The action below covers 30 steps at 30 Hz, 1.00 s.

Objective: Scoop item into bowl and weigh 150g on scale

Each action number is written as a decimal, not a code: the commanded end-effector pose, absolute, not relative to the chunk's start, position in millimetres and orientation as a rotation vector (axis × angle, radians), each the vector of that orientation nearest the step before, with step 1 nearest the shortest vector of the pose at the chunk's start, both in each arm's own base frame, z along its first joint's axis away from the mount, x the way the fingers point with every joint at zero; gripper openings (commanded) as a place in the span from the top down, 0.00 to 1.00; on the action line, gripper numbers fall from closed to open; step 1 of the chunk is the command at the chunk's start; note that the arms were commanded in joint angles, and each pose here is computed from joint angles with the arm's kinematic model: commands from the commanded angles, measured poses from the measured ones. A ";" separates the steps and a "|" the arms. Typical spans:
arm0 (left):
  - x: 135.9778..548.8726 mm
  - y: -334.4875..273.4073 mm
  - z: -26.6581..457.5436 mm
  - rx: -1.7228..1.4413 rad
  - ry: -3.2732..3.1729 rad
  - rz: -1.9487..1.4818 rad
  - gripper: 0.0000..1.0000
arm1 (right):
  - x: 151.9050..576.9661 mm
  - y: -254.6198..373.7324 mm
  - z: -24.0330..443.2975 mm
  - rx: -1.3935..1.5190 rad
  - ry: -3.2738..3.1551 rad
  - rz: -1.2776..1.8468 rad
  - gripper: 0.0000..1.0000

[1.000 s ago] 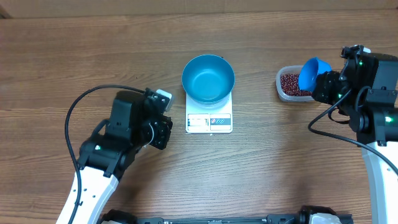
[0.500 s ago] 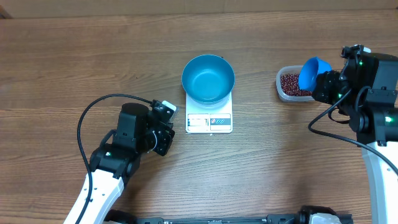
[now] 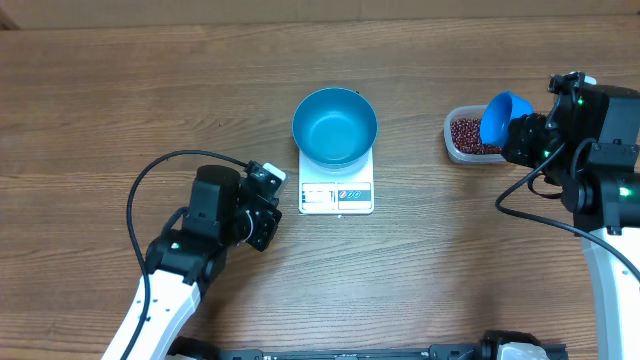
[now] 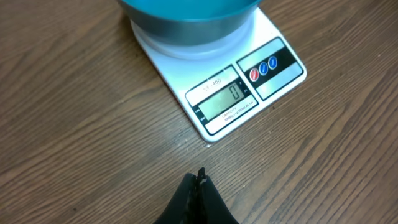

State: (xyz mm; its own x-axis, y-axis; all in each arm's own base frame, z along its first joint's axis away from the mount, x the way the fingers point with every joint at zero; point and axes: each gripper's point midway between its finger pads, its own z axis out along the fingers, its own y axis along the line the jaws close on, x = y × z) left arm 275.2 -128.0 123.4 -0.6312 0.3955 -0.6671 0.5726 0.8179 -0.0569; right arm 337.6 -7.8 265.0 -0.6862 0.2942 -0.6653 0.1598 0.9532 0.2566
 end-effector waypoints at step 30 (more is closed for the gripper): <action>277.5 -129.9 92.3 0.746 2.416 -0.360 0.92 | 337.7 -11.1 275.6 0.333 2.308 0.220 0.96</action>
State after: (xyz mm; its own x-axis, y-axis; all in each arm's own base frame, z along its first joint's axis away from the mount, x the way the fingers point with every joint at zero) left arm 278.2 -129.0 95.0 -0.6797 0.4216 -0.6002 0.5744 0.8148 -0.0783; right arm 337.0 -7.7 264.5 -0.6882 0.2944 -0.6631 0.1606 0.9531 0.2564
